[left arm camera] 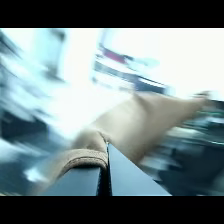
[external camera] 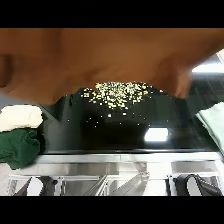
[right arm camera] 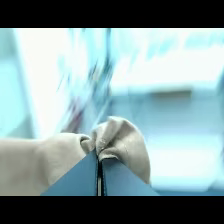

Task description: Fold the shirts.

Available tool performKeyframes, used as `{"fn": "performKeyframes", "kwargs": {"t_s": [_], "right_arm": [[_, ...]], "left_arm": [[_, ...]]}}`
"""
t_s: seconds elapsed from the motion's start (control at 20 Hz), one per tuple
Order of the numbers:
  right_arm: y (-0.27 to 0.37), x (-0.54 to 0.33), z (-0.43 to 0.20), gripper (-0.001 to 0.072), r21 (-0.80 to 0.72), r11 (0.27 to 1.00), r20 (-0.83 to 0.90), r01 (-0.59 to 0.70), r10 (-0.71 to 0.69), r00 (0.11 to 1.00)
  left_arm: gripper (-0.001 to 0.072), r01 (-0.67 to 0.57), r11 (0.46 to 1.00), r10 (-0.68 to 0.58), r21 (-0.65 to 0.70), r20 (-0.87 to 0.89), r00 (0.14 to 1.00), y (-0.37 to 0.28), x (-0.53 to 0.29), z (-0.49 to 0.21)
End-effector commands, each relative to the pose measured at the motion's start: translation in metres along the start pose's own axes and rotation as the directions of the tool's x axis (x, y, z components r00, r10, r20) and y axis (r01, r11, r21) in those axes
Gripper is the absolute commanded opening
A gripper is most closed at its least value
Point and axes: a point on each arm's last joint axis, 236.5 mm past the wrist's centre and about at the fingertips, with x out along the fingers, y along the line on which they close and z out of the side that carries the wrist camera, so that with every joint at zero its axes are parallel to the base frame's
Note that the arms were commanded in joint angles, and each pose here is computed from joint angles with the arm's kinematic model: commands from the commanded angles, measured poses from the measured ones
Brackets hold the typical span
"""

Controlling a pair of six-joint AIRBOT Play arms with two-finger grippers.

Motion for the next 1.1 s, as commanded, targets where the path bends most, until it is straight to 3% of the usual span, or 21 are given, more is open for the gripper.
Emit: {"fn": "performKeyframes", "kwargs": {"t_s": [0.0, 0.1, 0.25, 0.4, 0.6, 0.75, 0.8, 0.95, 1.05], "right_arm": [[0.013, -0.037, 0.056, 0.0023, -0.127, 0.988, 0.183, 0.091, -0.067, 0.981], [0.01, -0.009, 0.031, 0.0023, -0.028, 1.0, 0.099, -0.009, 0.012, 0.995], [0.007, 0.043, -0.032, 0.0022, 0.179, 0.956, -0.071, -0.231, 0.247, 0.966], [-0.017, 0.098, -0.14, 0.0022, 0.422, 0.873, -0.262, -0.245, 0.377, 0.889], [-0.007, 0.141, -0.331, 0.0022, 0.634, 0.761, -0.461, -0.14, 0.517, 0.721], [-0.032, 0.159, -0.476, 0.0022, 0.637, 0.768, -0.602, 0.068, 0.44, 0.666], [-0.042, 0.161, -0.512, 0.0022, 0.63, 0.768, -0.629, 0.113, 0.419, 0.655], [-0.061, 0.168, -0.577, 0.0022, 0.703, 0.68, -0.606, 0.208, 0.42, 0.675], [-0.072, 0.173, -0.597, 0.0022, 0.739, 0.63, -0.575, 0.238, 0.406, 0.71]], "left_arm": [[0.0024, -0.334, 0.9, 0.296, 0.279, 0.169, 0.94, -0.042, 0.009, 0.055], [0.0024, -0.349, 0.913, 0.337, 0.21, 0.092, 0.937, -0.011, 0.004, 0.05], [0.0024, -0.208, 0.978, 0.209, 0.02, -0.118, 0.971, 0.046, 0.015, 0.007], [0.0024, -0.346, 0.923, 0.25, -0.17, -0.421, 0.872, 0.166, 0.033, -0.104], [0.0024, -0.461, 0.846, 0.18, -0.266, -0.672, 0.718, 0.27, 0.061, -0.273], [0.0024, -0.572, 0.749, 0.173, -0.335, -0.734, 0.657, 0.341, 0.055, -0.364], [0.0024, -0.602, 0.715, 0.159, -0.357, -0.754, 0.637, 0.357, 0.046, -0.39], [0.0024, -0.665, 0.622, 0.104, -0.413, -0.799, 0.592, 0.39, 0.021, -0.457], [0.0024, -0.679, 0.603, 0.1, -0.418, -0.805, 0.584, 0.41, 0.018, -0.479]]}}
